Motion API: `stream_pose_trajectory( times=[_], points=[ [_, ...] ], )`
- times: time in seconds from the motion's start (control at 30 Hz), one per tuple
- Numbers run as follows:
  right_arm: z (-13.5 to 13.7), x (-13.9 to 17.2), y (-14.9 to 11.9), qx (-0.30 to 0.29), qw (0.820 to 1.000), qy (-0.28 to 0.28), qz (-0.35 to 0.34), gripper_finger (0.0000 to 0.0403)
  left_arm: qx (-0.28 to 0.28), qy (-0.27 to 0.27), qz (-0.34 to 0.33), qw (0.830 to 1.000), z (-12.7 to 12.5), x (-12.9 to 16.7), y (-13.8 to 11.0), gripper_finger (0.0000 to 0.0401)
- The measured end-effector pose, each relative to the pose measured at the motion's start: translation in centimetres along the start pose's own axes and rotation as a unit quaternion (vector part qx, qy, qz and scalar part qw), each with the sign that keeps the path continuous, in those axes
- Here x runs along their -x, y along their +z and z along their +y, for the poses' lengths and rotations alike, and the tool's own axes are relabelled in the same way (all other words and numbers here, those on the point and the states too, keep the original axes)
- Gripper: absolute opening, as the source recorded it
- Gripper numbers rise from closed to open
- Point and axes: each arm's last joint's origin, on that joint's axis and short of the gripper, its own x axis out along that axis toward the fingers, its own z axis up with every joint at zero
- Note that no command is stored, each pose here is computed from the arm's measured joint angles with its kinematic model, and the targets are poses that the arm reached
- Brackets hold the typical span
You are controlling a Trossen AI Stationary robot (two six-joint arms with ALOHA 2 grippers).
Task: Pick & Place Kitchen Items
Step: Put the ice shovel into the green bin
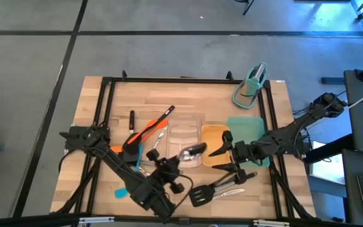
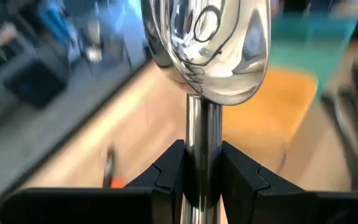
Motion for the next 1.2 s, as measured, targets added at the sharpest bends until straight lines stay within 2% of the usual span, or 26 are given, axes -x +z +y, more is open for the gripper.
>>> stream_pose_trajectory(
  times=[0.13,0.2,0.43,0.93,1.2],
  points=[
    [-0.5,0.1,-0.2,-0.008,1.000,-0.014,0.021,0.0201,-0.023,-0.051,0.074,0.996,-0.2,0.4,-0.1,0.0068],
    [-0.8,0.0,-0.4,-0.022,0.999,-0.020,0.029,0.0201,-0.023,-0.058,0.090,0.994,-0.2,0.4,-0.2,0.0068],
    [-2.3,-0.2,-1.2,-0.071,0.993,-0.051,0.077,0.0201,-0.028,-0.062,0.108,0.992,-0.4,0.1,-0.4,0.0068],
    [-2.8,-0.7,-1.6,-0.073,0.992,-0.062,0.080,0.0201,-0.051,-0.098,0.130,0.985,-0.9,-2.3,0.9,0.0068],
    [-2.8,-0.8,-1.6,-0.082,0.992,-0.063,0.077,0.0201,-0.063,-0.094,0.138,0.984,-0.6,-3.4,1.4,0.0068]
  ],
)
